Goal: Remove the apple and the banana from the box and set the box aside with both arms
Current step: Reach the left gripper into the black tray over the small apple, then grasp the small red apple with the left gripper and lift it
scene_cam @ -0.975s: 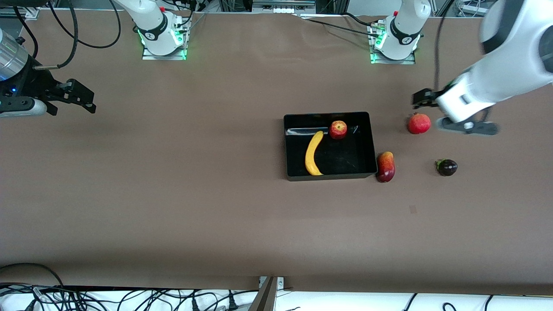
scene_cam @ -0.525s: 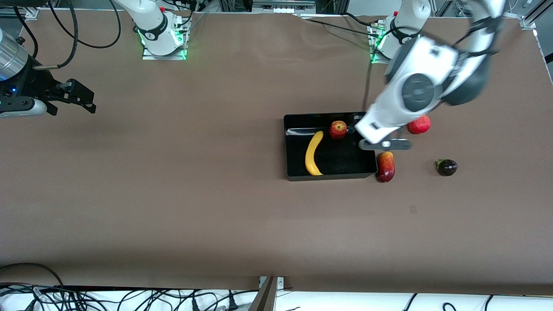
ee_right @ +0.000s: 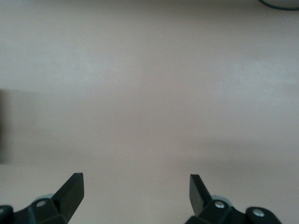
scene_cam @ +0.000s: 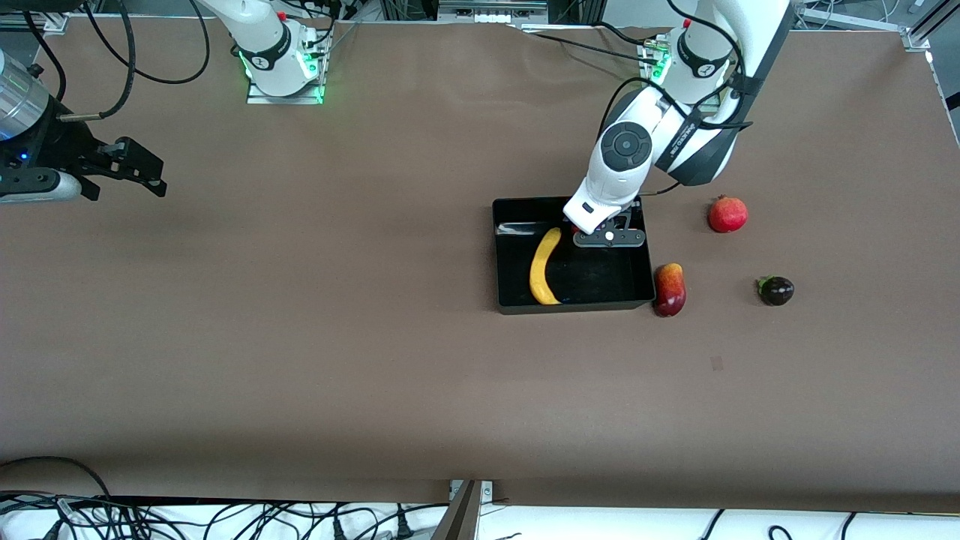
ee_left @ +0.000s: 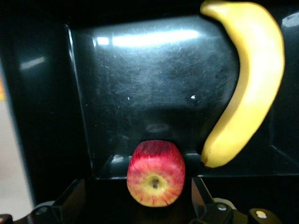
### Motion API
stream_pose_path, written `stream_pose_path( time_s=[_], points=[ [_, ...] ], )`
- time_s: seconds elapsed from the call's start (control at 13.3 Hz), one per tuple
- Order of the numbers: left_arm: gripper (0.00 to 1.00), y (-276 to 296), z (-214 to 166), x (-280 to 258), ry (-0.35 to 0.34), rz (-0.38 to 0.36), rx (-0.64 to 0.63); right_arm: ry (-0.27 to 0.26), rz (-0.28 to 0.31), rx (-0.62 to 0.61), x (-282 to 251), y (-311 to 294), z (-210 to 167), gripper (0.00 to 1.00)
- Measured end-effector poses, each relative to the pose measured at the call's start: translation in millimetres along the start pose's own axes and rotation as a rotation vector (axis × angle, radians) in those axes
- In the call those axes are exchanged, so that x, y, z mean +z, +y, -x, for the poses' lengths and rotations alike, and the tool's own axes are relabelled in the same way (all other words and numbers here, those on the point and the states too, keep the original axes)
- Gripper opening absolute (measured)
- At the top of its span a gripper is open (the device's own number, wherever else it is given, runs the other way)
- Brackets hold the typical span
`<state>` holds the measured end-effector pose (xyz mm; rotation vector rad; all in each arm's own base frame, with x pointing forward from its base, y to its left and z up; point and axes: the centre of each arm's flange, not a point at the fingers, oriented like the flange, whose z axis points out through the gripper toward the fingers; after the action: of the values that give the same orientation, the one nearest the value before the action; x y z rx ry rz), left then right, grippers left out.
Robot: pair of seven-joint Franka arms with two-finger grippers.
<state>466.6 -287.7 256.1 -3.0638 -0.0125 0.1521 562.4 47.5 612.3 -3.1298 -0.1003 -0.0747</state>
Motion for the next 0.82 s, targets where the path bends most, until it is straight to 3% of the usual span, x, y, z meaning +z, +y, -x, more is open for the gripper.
stream_pose_path(
  time_s=[0.53, 0.67, 0.75, 0.82],
  points=[
    [1.0, 1.9, 4.9, 50.4, -0.011, 0.024, -0.01, 0.0, 0.0, 0.0, 0.0, 0.0, 0.0, 1.0],
    [0.81, 2.3, 5.3, 57.8, -0.02, 0.023, -0.009, 0.0, 0.0, 0.0, 0.0, 0.0, 0.0, 1.0],
    [0.67, 2.7, 4.9, 58.3, -0.018, 0.024, -0.01, 0.0, 0.0, 0.0, 0.0, 0.0, 0.0, 1.0],
    [0.66, 2.5, 4.4, 57.8, -0.017, 0.025, -0.01, 0.0, 0.0, 0.0, 0.0, 0.0, 0.0, 1.0]
  ],
)
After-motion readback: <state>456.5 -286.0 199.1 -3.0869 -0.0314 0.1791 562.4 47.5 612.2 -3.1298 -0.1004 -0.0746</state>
